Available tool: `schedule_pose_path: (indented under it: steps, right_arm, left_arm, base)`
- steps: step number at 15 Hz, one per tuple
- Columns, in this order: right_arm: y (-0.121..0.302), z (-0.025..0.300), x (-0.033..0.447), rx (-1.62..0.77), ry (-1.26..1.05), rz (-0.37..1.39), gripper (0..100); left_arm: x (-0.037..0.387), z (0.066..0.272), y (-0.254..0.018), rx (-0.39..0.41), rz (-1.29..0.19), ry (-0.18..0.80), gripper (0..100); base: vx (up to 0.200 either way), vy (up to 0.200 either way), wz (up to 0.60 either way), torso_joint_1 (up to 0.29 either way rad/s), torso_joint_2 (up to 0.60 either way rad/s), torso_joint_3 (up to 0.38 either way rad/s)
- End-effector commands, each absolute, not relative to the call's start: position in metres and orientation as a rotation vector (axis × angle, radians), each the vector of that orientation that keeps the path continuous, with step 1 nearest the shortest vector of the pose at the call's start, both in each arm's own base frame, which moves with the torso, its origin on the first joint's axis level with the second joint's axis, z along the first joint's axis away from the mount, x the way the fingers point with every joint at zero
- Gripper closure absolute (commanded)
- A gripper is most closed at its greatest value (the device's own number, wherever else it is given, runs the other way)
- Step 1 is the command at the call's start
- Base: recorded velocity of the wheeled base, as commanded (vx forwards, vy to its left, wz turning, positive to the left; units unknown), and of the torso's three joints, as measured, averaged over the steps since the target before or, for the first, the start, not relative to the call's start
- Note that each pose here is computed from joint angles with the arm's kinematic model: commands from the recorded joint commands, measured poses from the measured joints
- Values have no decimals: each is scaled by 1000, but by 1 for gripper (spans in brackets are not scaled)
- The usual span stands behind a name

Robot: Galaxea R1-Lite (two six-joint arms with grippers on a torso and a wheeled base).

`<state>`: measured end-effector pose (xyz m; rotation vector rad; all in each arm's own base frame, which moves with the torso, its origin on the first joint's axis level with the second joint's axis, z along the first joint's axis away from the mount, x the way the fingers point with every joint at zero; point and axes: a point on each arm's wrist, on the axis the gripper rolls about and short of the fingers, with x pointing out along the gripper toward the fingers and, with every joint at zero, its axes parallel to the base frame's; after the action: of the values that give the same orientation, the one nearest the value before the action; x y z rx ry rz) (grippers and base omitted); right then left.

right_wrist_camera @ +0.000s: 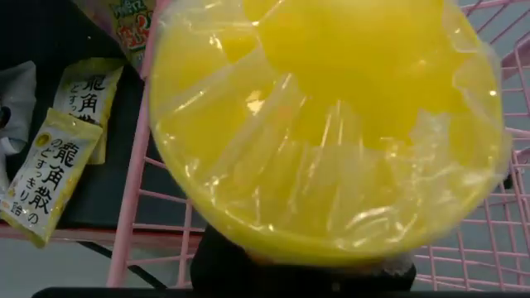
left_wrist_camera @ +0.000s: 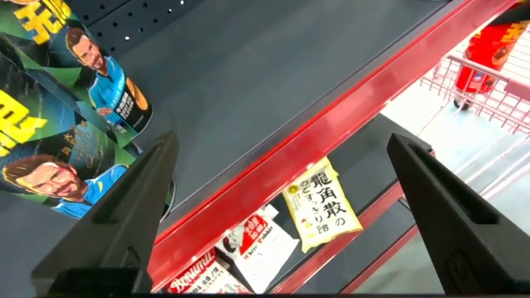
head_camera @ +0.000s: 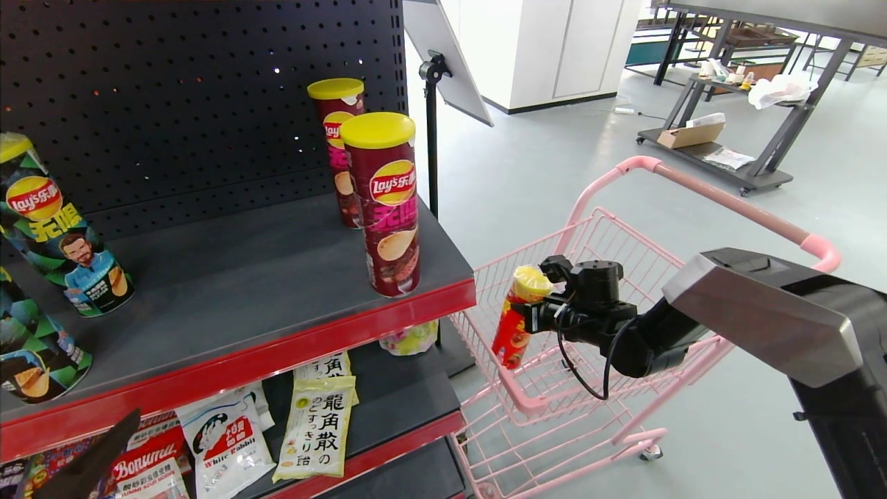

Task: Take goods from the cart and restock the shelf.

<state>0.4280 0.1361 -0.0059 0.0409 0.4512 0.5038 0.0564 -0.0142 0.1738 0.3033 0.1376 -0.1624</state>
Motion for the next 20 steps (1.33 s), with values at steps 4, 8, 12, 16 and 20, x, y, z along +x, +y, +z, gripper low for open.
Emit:
schedule_pose_path:
  steps: [4,8,12,16,20]
  right_arm:
    - [123,79,409,34,301,454,100]
    - [87,193,337,28,189,405,100]
    - [63,261,251,-15,218,226,100]
    - [41,260,145,-54,295,253,100]
    - [28,240,109,-99,290,238,100]
  left_arm:
    - [60,179,-16,302,-170,133,0]
    - [66,182,-18,306,-184,145,0]
    - [74,186,-22,305,-252,157,0]
    - [88,188,-28,313,-287,198,0]
    - [95,196,-30,320,-287,193,0]
  base:
    - [0,0,0,0,0,0]
    - [0,0,0,0,0,0]
    - [0,0,0,0,0,0]
    - [0,0,0,0,0,0]
    - [0,0,0,0,0,0]
